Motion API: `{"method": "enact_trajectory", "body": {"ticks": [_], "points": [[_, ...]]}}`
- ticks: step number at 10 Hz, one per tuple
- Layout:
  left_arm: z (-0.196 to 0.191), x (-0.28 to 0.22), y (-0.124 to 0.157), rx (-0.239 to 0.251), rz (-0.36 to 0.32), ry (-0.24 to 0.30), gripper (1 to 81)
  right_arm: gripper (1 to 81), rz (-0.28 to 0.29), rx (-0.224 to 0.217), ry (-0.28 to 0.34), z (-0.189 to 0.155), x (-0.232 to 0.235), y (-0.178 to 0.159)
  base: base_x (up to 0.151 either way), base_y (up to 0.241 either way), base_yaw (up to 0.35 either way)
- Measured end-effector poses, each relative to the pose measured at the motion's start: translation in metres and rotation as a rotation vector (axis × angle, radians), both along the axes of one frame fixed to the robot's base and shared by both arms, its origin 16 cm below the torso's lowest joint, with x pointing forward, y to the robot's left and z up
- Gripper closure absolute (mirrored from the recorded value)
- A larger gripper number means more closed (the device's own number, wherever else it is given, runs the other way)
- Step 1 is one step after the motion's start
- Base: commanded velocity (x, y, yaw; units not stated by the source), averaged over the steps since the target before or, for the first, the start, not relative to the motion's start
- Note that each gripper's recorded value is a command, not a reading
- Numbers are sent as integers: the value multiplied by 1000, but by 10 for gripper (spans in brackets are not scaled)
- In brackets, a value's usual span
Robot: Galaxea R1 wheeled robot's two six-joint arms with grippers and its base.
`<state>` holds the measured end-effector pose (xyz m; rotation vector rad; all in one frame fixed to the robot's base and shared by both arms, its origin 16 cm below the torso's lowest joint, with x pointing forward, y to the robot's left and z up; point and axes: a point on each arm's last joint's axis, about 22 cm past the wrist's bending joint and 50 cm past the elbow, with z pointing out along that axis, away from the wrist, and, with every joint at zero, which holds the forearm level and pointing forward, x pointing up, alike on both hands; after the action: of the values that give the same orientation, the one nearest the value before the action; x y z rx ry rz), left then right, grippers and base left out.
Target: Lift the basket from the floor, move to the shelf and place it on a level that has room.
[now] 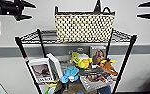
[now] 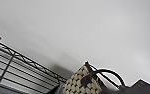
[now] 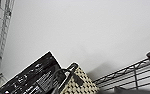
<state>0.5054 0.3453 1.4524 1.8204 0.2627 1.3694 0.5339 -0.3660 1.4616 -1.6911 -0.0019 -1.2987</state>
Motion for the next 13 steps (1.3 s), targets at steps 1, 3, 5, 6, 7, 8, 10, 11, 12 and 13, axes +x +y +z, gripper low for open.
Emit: {"method": "enact_trajectory", "body": {"ticks": [1,3,5,6,7,8,10,11,12,13], "points": [[-10,-5,25,13,44,13,10,10,-30,-4,28,-17,-3,-24,0,0,0],[-31,-13,67,63,125,51,10,10,-69,-55,72,-47,-10,-56,0,0,0],[-58,-11,110,92,202,99,10,10,-119,-99,131,-82,-6,-87,0,0,0],[-83,-6,133,103,241,142,10,10,-147,-103,159,-96,-2,-102,0,0,0],[-108,-8,155,118,274,184,10,10,-167,-121,202,-119,3,-114,0,0,0],[-123,-12,182,127,315,204,10,10,-188,-146,255,-150,8,-126,0,0,0],[-153,-24,241,161,411,250,10,10,-223,-198,332,-193,10,-149,0,0,0],[-174,-27,257,189,431,284,10,10,-232,-220,353,-207,10,-154,0,0,0],[-190,-29,273,216,449,312,10,10,-239,-249,379,-225,10,-158,0,0,0],[-203,-34,291,229,476,335,10,10,-243,-275,418,-250,9,-162,0,0,0]]}}
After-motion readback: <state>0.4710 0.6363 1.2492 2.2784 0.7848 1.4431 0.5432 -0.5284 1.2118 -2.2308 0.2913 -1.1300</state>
